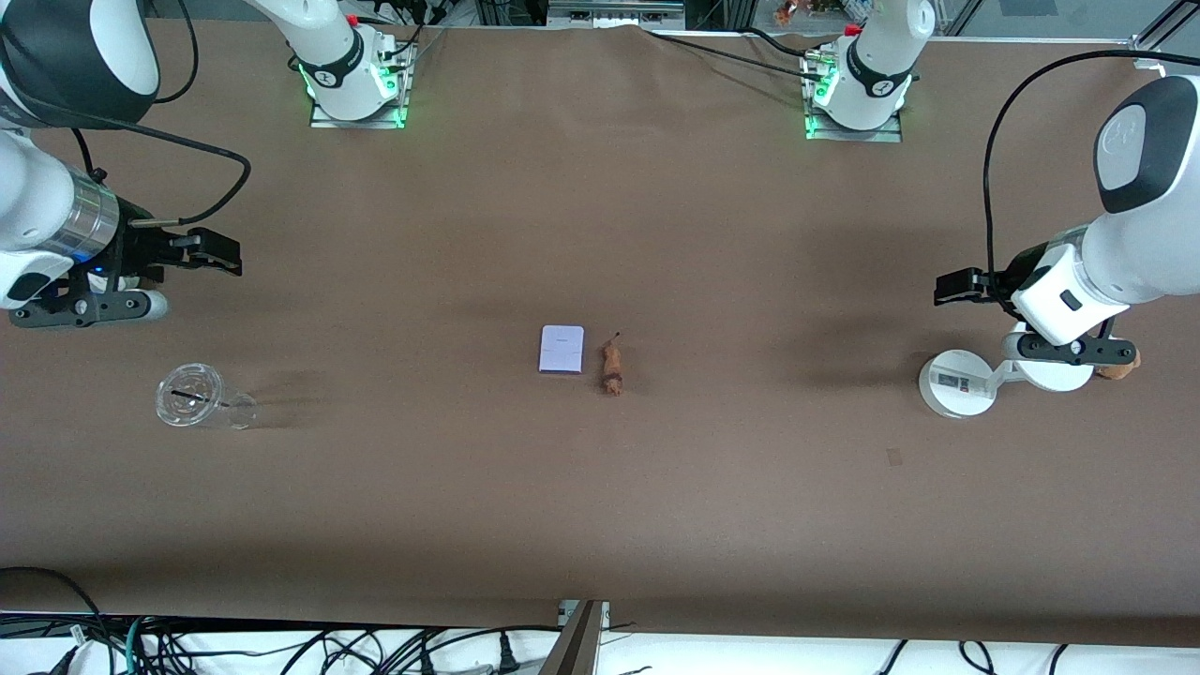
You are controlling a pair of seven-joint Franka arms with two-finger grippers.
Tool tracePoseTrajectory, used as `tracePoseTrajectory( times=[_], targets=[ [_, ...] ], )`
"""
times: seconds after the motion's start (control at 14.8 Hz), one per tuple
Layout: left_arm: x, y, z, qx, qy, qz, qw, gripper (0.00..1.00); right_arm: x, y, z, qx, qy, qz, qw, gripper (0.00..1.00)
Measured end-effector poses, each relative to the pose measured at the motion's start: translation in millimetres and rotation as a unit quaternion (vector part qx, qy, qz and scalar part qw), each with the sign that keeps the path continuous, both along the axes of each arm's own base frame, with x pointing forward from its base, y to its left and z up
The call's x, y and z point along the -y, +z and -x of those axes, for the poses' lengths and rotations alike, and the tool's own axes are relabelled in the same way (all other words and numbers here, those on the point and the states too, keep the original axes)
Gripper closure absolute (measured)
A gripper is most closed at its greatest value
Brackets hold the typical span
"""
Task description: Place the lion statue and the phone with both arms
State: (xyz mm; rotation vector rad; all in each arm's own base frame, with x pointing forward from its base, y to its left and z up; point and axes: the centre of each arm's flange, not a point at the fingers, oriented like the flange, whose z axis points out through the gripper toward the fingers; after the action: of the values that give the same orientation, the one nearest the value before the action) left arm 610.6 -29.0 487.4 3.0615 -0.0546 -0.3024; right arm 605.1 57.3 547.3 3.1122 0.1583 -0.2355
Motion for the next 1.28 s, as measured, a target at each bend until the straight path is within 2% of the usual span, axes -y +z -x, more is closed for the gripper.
tracePoseTrajectory(
  times=[0.34, 0.61, 0.81, 1.01, 1.15, 1.28],
  targets=[
    [13.6, 8.1, -0.3, 0.005, 0.02, 0.007, 1.0, 0.0, -0.8, -29.2, -13.1, -0.012, -0.001, 0.005, 1.0, 0.0],
    [81.5, -4.1, -7.6, 0.02, 0.069, 0.039, 0.997, 0.0, 0.2, -55.4, -27.1, -0.011, -0.003, 0.008, 1.0, 0.0],
    [159.8, -52.2, -13.5, 0.017, 0.118, 0.041, 0.992, 0.0, -0.4, -66.4, -33.2, -0.008, -0.003, 0.009, 1.0, 0.0],
    [242.4, -117.2, -7.3, 0.018, 0.151, 0.035, 0.988, 0.0, -0.2, -68.4, -33.9, -0.009, -0.003, 0.01, 1.0, 0.0],
    [289.8, -158.2, 1.4, 0.027, 0.178, 0.03, 0.983, 0.0, 1.7, -70.1, -34.9, -0.009, -0.004, 0.01, 1.0, 0.0],
    [338.0, -197.4, 20.8, 0.038, 0.189, 0.009, 0.981, 0.0, 4.6, -72.2, -35.9, -0.01, -0.007, 0.01, 1.0, 0.0]
  ],
)
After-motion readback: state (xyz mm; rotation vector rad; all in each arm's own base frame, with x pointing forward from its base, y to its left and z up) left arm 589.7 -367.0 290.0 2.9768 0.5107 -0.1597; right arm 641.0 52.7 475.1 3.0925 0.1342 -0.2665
